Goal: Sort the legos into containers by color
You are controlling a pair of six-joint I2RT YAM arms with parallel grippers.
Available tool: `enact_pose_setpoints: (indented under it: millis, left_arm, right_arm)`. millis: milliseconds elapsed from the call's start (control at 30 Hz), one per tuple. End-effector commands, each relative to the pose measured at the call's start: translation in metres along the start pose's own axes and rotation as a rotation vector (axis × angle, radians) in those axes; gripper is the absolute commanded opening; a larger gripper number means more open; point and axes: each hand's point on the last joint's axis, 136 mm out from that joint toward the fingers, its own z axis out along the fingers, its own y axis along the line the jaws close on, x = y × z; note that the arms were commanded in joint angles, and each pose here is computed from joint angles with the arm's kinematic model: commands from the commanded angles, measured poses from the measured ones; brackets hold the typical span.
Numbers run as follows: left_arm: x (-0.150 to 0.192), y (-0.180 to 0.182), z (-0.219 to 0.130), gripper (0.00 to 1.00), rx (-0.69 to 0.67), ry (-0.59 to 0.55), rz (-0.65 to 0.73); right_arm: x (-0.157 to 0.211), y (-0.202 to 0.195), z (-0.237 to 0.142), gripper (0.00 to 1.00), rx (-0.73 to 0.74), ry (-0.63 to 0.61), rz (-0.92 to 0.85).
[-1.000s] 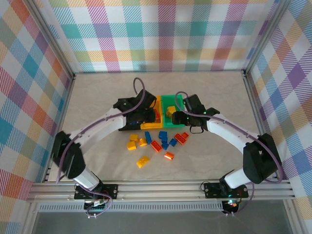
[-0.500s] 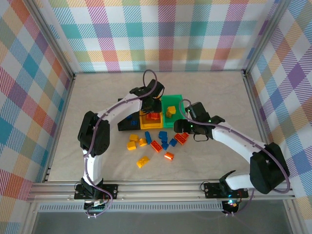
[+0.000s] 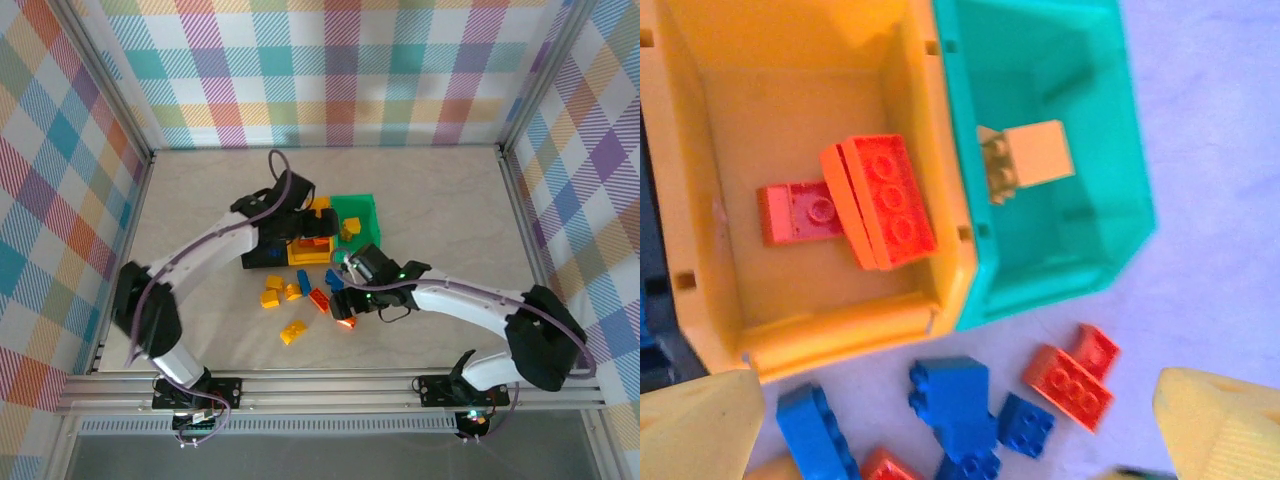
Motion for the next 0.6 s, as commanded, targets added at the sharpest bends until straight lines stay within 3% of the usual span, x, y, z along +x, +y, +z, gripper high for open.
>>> enact_pose_setpoints:
  millis: [0, 233, 567]
  left_arm:
    - [0.021, -0.002, -0.024, 1.00, 0.069, -0.006, -0.030]
    - [0.070, 0.034, -0.050, 1.00, 0.080, -0.008, -0.112]
    - [0.105, 0.074, -0.059, 1.00, 0.007, -0.011, -0.146]
  right_arm:
    - [0.005, 0.001, 0.010, 0.83, 0.046, 0.037, -0.051]
    - [0.019, -0.002, 0.033, 0.74, 0.120, 0.101, -0.087]
    - [0.025, 0.006, 0.041, 0.42, 0.101, 0.124, -0.090]
